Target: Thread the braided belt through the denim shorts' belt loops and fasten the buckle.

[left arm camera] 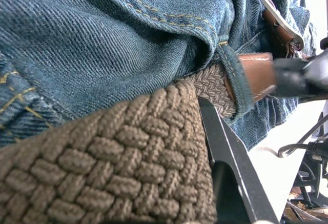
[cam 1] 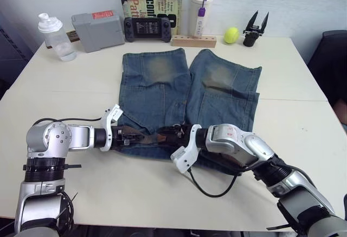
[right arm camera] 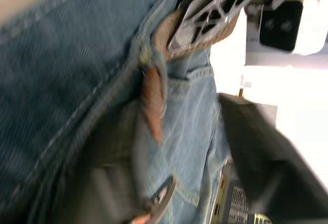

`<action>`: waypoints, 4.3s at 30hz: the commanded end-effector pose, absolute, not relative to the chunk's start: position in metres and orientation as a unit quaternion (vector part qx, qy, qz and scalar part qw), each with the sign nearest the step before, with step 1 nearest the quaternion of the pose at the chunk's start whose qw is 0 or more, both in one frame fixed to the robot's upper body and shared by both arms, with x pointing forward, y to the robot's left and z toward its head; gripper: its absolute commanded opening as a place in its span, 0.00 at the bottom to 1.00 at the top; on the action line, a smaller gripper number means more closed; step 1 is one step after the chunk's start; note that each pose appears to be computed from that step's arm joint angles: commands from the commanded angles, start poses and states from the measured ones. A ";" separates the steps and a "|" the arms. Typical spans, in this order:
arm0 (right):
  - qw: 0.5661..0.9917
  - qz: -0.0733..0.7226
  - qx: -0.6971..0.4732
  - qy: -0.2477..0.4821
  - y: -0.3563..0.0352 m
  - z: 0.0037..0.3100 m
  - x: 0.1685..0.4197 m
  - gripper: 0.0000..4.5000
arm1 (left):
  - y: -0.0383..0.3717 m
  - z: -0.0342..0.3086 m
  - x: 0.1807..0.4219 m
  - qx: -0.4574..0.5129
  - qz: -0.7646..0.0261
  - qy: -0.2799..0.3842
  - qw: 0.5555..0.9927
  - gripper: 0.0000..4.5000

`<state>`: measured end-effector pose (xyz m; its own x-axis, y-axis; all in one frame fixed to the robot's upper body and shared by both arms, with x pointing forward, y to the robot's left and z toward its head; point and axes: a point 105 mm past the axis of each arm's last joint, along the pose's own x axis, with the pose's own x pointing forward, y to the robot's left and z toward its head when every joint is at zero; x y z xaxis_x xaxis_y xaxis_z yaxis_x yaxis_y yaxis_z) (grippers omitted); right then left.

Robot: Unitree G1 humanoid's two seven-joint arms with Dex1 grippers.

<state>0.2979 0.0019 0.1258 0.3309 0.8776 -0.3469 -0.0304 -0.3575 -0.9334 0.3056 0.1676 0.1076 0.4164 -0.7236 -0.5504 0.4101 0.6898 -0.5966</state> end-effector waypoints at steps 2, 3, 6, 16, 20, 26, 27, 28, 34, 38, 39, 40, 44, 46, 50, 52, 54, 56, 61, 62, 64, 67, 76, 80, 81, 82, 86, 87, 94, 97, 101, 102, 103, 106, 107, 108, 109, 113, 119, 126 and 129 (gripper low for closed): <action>0.470 0.487 -0.652 -0.341 0.007 0.138 0.293 0.02 | 0.175 0.090 0.302 -0.184 -0.314 0.445 0.818 0.00; 0.470 0.487 -0.652 -0.340 0.006 0.139 0.293 0.01 | 0.174 0.091 0.302 -0.186 -0.320 0.442 0.818 0.00; 0.468 0.491 -0.654 -0.336 0.004 0.140 0.295 0.01 | 0.182 0.098 0.304 -0.184 -0.324 0.421 0.827 0.00; 0.438 0.502 -0.664 -0.341 -0.012 0.172 0.301 0.00 | 0.239 0.152 0.271 -0.168 -0.361 0.380 0.835 0.90; 0.436 0.511 -0.657 -0.343 -0.021 0.202 0.297 0.00 | 0.247 0.175 0.246 -0.152 -0.402 0.367 0.825 0.99; 0.474 0.528 -0.619 -0.336 -0.027 0.229 0.294 0.00 | 0.250 0.200 0.221 -0.131 -0.460 0.340 0.809 0.99; 0.482 0.533 -0.608 -0.337 -0.027 0.234 0.292 0.00 | 0.255 0.203 0.220 -0.132 -0.460 0.336 0.812 0.99; 0.486 0.537 -0.602 -0.337 -0.027 0.236 0.291 0.00 | 0.258 0.205 0.219 -0.133 -0.459 0.333 0.813 0.99; 0.497 0.539 -0.611 -0.299 -0.054 0.252 0.297 0.00 | 0.272 0.240 0.247 -0.095 -0.451 0.177 0.870 0.99; 0.513 0.562 -0.596 -0.257 -0.074 0.256 0.296 0.00 | 0.280 0.271 0.278 -0.078 -0.401 0.026 0.912 0.99; 0.514 0.563 -0.596 -0.252 -0.075 0.256 0.296 0.00 | 0.281 0.273 0.281 -0.071 -0.394 0.016 0.916 0.99; 0.513 0.562 -0.600 -0.249 -0.078 0.257 0.296 0.00 | 0.282 0.272 0.287 -0.064 -0.382 0.015 0.922 0.99; 0.514 0.547 -0.618 -0.235 -0.090 0.262 0.300 0.00 | 0.279 0.271 0.298 -0.052 -0.381 0.004 0.923 0.99; 0.518 0.538 -0.624 -0.229 -0.096 0.265 0.303 0.00 | 0.277 0.270 0.298 -0.049 -0.393 0.004 0.918 0.99; 0.527 0.522 -0.638 -0.207 -0.111 0.268 0.308 0.00 | 0.266 0.255 0.296 -0.021 -0.429 0.044 0.902 0.99; 0.537 0.517 -0.637 -0.197 -0.118 0.269 0.311 0.00 | 0.257 0.247 0.294 -0.005 -0.452 0.065 0.890 0.99; 0.542 0.509 -0.643 -0.184 -0.126 0.267 0.315 0.00 | 0.250 0.244 0.293 0.002 -0.466 0.074 0.882 0.99; 0.559 0.508 -0.632 -0.170 -0.135 0.265 0.318 0.00 | 0.243 0.243 0.294 0.005 -0.478 0.075 0.875 0.99; 0.600 0.532 -0.572 -0.170 -0.135 0.260 0.315 0.00 | 0.237 0.239 0.296 0.010 -0.490 0.083 0.868 0.99; 0.598 0.540 -0.567 -0.171 -0.133 0.255 0.312 0.00 | 0.237 0.237 0.296 0.011 -0.491 0.086 0.867 0.99; 0.615 0.567 -0.519 -0.176 -0.125 0.244 0.305 0.00 | 0.234 0.231 0.297 0.021 -0.492 0.098 0.865 0.99; 0.601 0.618 -0.486 -0.145 -0.121 0.204 0.286 0.00 | 0.229 0.227 0.299 0.031 -0.496 0.106 0.861 0.99; 0.562 0.564 -0.591 -0.130 -0.146 0.154 0.306 0.00 | 0.218 0.222 0.291 0.043 -0.524 0.128 0.841 0.99; 0.546 0.527 -0.637 -0.137 -0.159 0.161 0.321 0.00 | 0.214 0.218 0.287 0.050 -0.537 0.143 0.830 0.99; 0.546 0.518 -0.644 -0.138 -0.162 0.164 0.325 0.00 | 0.213 0.216 0.285 0.055 -0.539 0.149 0.827 0.99; 0.545 0.509 -0.651 -0.142 -0.165 0.168 0.328 0.00 | 0.213 0.214 0.284 0.062 -0.542 0.156 0.824 0.99; 0.544 0.502 -0.660 -0.124 -0.179 0.175 0.332 0.00 | 0.211 0.208 0.280 0.077 -0.549 0.173 0.814 0.99; 0.547 0.503 -0.659 -0.115 -0.183 0.176 0.332 0.00 | 0.211 0.207 0.279 0.081 -0.550 0.177 0.812 0.99; 0.614 0.521 -0.578 -0.128 -0.162 0.215 0.327 0.00 | 0.201 0.208 0.284 0.103 -0.553 0.162 0.811 0.99; 0.654 0.538 -0.516 -0.130 -0.145 0.238 0.323 0.00 | 0.185 0.217 0.290 0.118 -0.558 0.122 0.812 0.99; 0.705 0.550 -0.435 -0.104 -0.127 0.258 0.323 0.00 | 0.153 0.230 0.295 0.131 -0.568 0.071 0.810 0.99; 0.711 0.556 -0.419 -0.099 -0.124 0.261 0.321 0.00 | 0.147 0.228 0.292 0.146 -0.574 0.075 0.802 0.99; 0.717 0.560 -0.404 -0.094 -0.119 0.264 0.319 0.00 | 0.140 0.230 0.293 0.163 -0.573 0.067 0.801 0.99; 0.730 0.564 -0.376 -0.089 -0.108 0.272 0.315 0.00 | 0.115 0.234 0.293 0.209 -0.579 0.035 0.787 0.99; 0.734 0.563 -0.370 -0.088 -0.105 0.275 0.315 0.00 | 0.108 0.233 0.294 0.228 -0.579 0.027 0.783 0.99; 0.738 0.562 -0.365 -0.087 -0.104 0.276 0.316 0.00 | 0.101 0.232 0.295 0.237 -0.577 0.019 0.781 0.99; 0.740 0.561 -0.363 -0.085 -0.103 0.277 0.315 0.00 | 0.097 0.231 0.298 0.243 -0.570 0.011 0.785 0.99; 0.744 0.558 -0.360 -0.080 -0.102 0.278 0.315 0.00 | 0.084 0.235 0.311 0.243 -0.538 -0.028 0.807 0.99; 0.747 0.556 -0.358 -0.068 -0.103 0.274 0.314 0.00 | 0.079 0.248 0.324 0.256 -0.501 -0.086 0.822 0.93; 0.753 0.555 -0.348 -0.057 -0.105 0.272 0.313 0.00 | 0.078 0.230 0.319 0.289 -0.529 -0.067 0.795 0.31; 0.756 0.554 -0.343 -0.057 -0.104 0.272 0.313 0.00 | 0.078 0.231 0.320 0.291 -0.531 -0.070 0.793 0.01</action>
<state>0.3199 -0.1038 0.2550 0.3744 0.8597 -0.3473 -0.8286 0.1422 -0.5414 0.3227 0.0794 0.2251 0.4318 -0.8767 -0.2117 0.8176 0.2814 0.5024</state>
